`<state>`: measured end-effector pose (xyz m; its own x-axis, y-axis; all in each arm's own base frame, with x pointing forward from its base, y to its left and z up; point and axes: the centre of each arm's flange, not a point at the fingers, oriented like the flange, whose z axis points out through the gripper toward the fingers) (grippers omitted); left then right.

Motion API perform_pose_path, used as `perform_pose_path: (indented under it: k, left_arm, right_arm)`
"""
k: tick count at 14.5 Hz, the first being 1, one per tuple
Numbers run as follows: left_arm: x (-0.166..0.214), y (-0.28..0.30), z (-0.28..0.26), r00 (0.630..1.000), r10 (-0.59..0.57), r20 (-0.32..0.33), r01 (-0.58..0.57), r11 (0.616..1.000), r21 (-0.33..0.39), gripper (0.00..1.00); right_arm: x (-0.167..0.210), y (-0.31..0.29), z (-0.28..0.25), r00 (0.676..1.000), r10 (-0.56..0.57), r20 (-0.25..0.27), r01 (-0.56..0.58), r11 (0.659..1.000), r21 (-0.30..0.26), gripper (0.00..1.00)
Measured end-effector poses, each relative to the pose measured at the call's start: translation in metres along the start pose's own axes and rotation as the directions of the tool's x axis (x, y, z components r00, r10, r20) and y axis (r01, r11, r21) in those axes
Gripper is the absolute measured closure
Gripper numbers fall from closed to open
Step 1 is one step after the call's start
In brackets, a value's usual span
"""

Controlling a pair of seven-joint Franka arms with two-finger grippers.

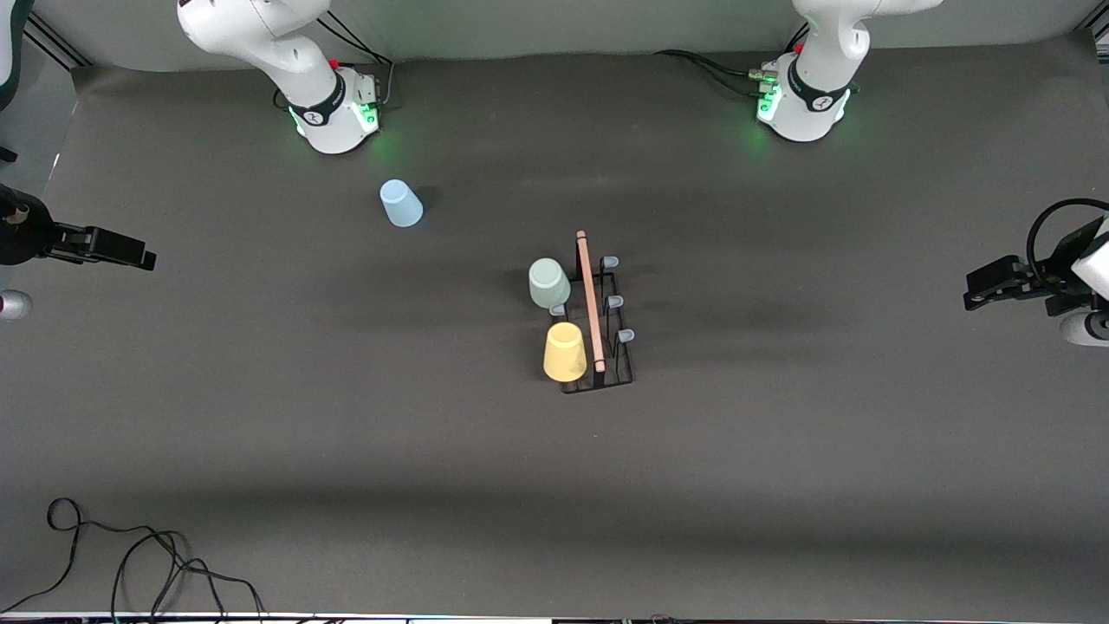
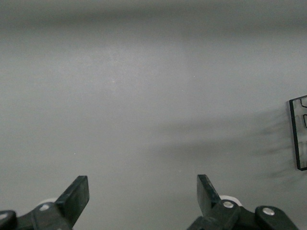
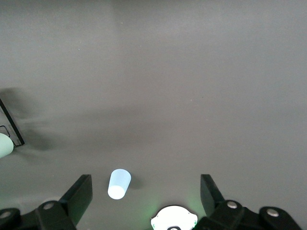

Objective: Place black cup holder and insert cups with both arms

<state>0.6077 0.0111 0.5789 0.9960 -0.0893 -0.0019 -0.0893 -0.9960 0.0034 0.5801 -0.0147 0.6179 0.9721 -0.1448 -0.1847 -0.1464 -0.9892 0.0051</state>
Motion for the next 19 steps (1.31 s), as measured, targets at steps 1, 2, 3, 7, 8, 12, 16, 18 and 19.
perform_pose_path:
  k: [1, 2, 3, 7, 8, 12, 16, 18, 19]
  left_arm:
    - [0.0, 0.0, 0.0, 1.0, 0.0, 0.0, 0.0, 1.0, 0.0, 0.0]
    - [0.0, 0.0, 0.0, 1.0, 0.0, 0.0, 0.0, 1.0, 0.0, 0.0]
    - [0.0, 0.0, 0.0, 1.0, 0.0, 0.0, 0.0, 1.0, 0.0, 0.0]
    - [0.0, 0.0, 0.0, 1.0, 0.0, 0.0, 0.0, 1.0, 0.0, 0.0]
    - [0.0, 0.0, 0.0, 1.0, 0.0, 0.0, 0.0, 1.0, 0.0, 0.0]
    - [0.0, -0.001, 0.001, 1.0, -0.002, 0.001, 0.002, 1.0, 0.001, 0.0]
    - [0.0, -0.003, 0.001, 1.0, -0.004, 0.0, 0.004, 1.0, 0.001, 0.0]
    - [0.0, -0.003, 0.001, 1.0, -0.005, -0.003, 0.005, 1.0, 0.002, 0.0]
    - [0.0, -0.003, 0.002, 1.0, -0.005, -0.003, 0.005, 1.0, 0.002, 0.0]
  right_arm:
    - [0.001, 0.004, 0.001, 1.0, 0.006, 0.002, -0.006, 1.0, 0.002, 0.0]
    - [0.001, 0.009, 0.002, 1.0, 0.009, 0.008, -0.009, 1.0, 0.008, 0.0]
    - [0.001, 0.014, 0.005, 1.0, 0.007, 0.015, -0.008, 1.0, 0.021, 0.0]
    - [-0.011, 0.03, 0.006, 1.0, 0.002, 0.019, -0.003, 0.999, 0.039, 0.0]
    - [-0.014, 0.033, 0.005, 1.0, 0.003, 0.011, -0.003, 0.999, 0.042, 0.0]
    - [-0.028, 0.044, 0.006, 0.999, -0.026, -0.04, 0.026, 1.0, 0.007, 0.0]
    - [-0.033, 0.041, 0.009, 0.994, -0.042, -0.099, 0.042, 0.999, -0.001, 0.0]
    - [-0.032, 0.039, 0.009, 0.993, -0.048, -0.11, 0.048, 0.999, -0.002, 0.0]
    - [-0.032, 0.037, 0.009, 0.992, -0.051, -0.113, 0.051, 0.999, -0.003, 0.0]
